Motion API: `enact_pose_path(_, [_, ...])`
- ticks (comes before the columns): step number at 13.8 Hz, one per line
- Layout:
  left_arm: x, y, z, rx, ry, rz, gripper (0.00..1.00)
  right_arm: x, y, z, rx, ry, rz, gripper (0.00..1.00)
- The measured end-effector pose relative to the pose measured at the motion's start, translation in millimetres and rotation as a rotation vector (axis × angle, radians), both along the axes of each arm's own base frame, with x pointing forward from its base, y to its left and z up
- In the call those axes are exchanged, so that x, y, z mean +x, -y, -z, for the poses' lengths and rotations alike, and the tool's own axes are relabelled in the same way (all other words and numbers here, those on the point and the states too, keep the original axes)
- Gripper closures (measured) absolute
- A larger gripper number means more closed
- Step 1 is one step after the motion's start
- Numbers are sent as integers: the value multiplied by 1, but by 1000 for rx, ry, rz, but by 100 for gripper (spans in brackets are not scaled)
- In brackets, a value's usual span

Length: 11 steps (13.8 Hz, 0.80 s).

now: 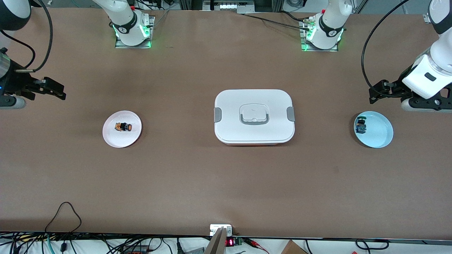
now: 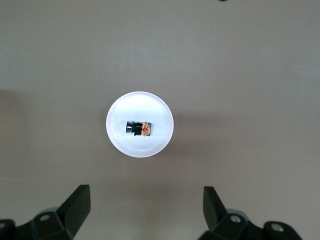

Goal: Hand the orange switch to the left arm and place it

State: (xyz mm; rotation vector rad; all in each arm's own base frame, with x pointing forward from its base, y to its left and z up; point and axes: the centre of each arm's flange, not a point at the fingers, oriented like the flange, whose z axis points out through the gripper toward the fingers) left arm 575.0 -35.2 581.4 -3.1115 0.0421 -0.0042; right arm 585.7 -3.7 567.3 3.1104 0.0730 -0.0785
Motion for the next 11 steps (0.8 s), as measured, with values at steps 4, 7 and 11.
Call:
enact_pose_path(4, [0, 0, 0, 0, -2, 0, 0, 13, -2, 25, -5, -17, -5, 0])
enact_pose_path(7, [-1, 0, 1, 1, -12, 0, 0, 31, -4, 58, -10, -24, -8, 0])
enact_pose_path(11, [-2, 0, 1, 1, -19, -1, 0, 48, -18, 103, -18, -52, -32, 0])
